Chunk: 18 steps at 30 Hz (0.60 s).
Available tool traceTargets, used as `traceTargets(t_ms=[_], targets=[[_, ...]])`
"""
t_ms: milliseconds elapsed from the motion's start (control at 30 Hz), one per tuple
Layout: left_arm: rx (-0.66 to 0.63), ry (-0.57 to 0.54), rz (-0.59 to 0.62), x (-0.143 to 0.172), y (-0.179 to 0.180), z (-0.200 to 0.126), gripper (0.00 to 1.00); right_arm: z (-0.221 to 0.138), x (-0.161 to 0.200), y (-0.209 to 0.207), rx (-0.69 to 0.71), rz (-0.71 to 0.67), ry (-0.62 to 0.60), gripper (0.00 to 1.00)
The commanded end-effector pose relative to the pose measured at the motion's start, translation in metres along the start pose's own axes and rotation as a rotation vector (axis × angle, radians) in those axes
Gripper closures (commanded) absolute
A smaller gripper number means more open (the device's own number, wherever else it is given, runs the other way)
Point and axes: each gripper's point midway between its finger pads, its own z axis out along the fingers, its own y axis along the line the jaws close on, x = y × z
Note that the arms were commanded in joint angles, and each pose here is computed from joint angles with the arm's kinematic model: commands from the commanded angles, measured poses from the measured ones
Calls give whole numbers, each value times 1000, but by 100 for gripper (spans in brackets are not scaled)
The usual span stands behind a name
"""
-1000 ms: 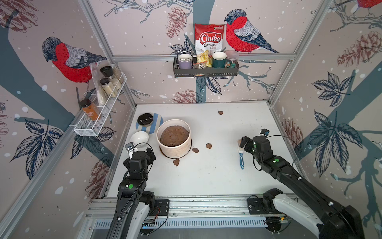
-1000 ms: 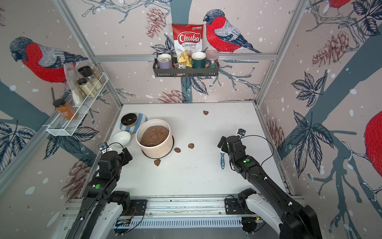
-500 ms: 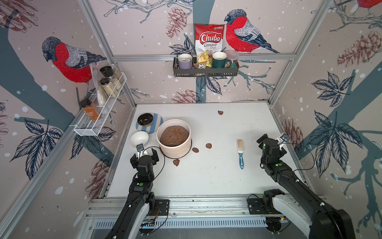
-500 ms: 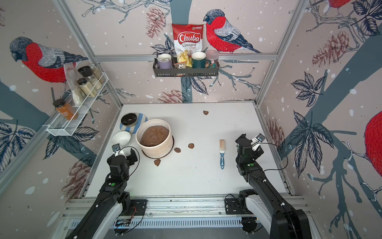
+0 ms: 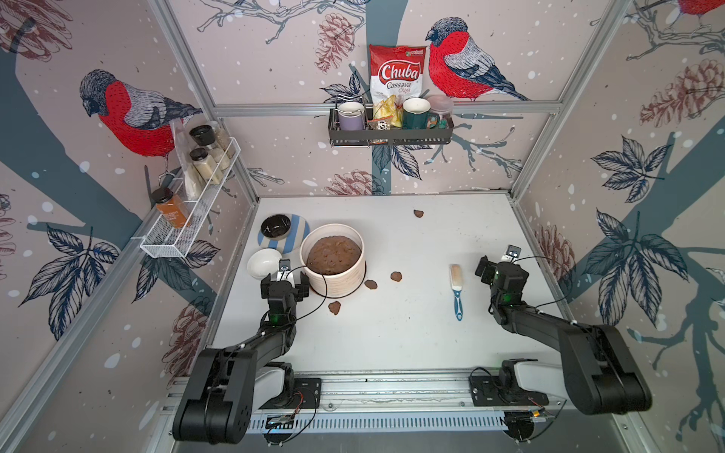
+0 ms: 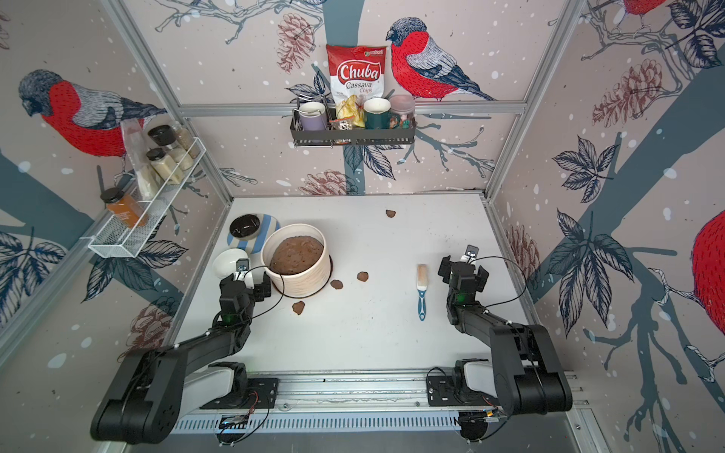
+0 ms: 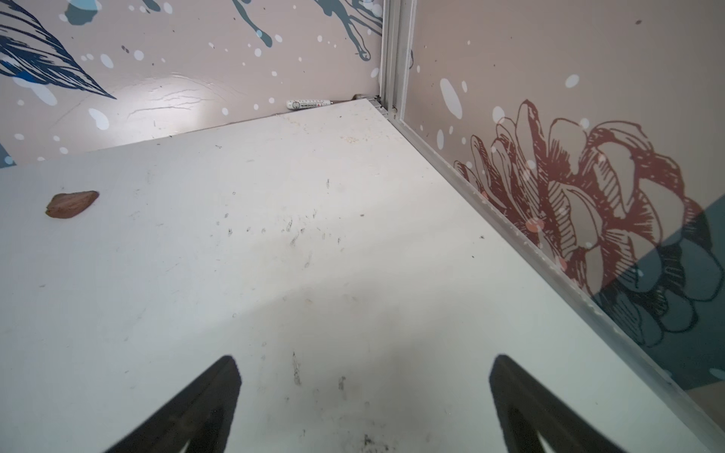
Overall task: Scrub the dried mud off the ceramic pot
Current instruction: Reset both arms
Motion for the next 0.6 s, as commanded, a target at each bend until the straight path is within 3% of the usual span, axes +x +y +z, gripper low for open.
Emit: traceTargets(t_ms=[0,233,367,567], targets=[[139,-178,-100,-46,-18,7,2,7,-19,9,-40,19,-98,1],[148,-174,-152,-30,-16,31,1,21,-8,13,-46,4,-55,1],[122,-54,-180,-27,-8,49,2,26,-7,13,-64,20,-21,1],[123,-27,-157,-27,-13,54,2,26,-7,13,-64,19,-25,1]])
